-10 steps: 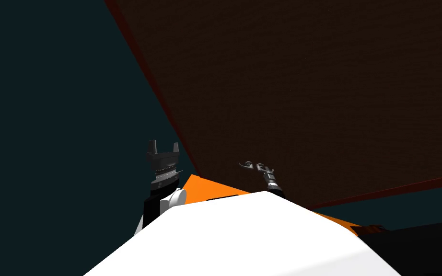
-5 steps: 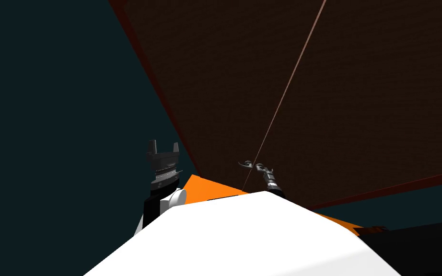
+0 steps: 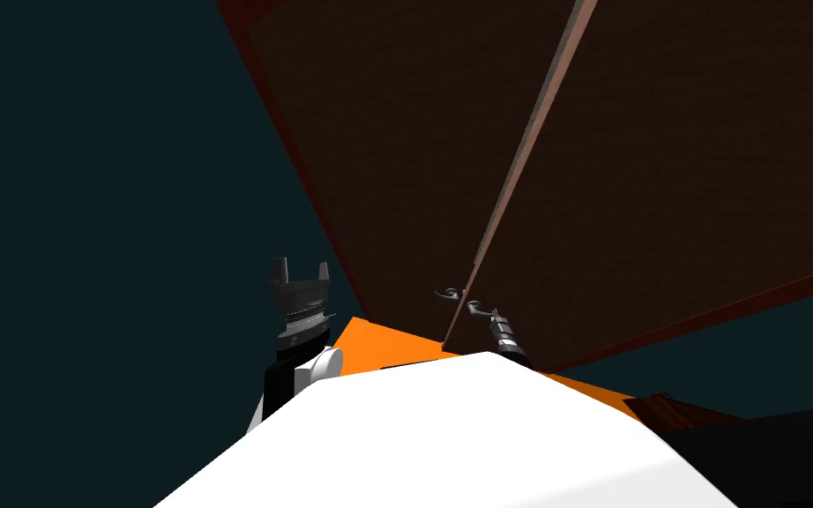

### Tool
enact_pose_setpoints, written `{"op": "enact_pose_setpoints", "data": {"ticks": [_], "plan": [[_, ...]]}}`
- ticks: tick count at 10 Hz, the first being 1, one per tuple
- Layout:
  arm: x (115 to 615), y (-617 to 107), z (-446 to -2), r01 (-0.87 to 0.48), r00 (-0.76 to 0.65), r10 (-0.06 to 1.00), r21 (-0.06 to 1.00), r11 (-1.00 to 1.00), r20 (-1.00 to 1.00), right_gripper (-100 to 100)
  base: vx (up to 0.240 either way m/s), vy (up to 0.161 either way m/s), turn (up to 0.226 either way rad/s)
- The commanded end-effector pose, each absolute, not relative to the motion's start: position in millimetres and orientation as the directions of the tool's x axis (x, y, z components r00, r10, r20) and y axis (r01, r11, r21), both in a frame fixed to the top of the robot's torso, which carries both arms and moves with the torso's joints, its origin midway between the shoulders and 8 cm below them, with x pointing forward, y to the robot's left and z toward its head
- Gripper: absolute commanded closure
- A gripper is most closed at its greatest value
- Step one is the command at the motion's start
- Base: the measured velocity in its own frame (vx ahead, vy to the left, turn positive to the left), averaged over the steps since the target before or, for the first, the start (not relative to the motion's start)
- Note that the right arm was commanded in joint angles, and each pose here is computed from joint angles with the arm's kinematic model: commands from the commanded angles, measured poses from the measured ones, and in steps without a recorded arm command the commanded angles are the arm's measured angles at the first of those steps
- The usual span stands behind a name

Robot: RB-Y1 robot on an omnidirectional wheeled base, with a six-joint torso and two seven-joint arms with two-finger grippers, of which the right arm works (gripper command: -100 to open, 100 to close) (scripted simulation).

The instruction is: Pull the door open

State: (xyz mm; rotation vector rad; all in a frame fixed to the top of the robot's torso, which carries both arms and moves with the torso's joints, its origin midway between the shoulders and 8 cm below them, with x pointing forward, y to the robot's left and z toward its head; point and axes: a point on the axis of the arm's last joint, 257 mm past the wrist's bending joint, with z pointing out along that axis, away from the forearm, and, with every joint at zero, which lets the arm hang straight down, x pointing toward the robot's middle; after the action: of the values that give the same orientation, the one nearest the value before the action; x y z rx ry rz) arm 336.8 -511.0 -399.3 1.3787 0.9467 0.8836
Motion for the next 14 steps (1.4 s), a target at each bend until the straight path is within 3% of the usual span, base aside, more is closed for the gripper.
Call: {"op": "enact_pose_setpoints", "data": {"ticks": [1, 6, 14], "plan": [[324, -525, -402, 0.058, 0.404, 0.914, 0.998, 0.018, -0.040, 100, -0.170, 0.023, 0.015], [342, -517, -403, 0.052, 0.372, 0.928, 0.999, 0.013, -0.032, 100, -0.180, 0.021, 0.060], [387, -480, -397, 0.020, 0.284, 0.959, 1.000, 0.003, -0.009, 100, -0.096, -0.030, 0.070]]}}
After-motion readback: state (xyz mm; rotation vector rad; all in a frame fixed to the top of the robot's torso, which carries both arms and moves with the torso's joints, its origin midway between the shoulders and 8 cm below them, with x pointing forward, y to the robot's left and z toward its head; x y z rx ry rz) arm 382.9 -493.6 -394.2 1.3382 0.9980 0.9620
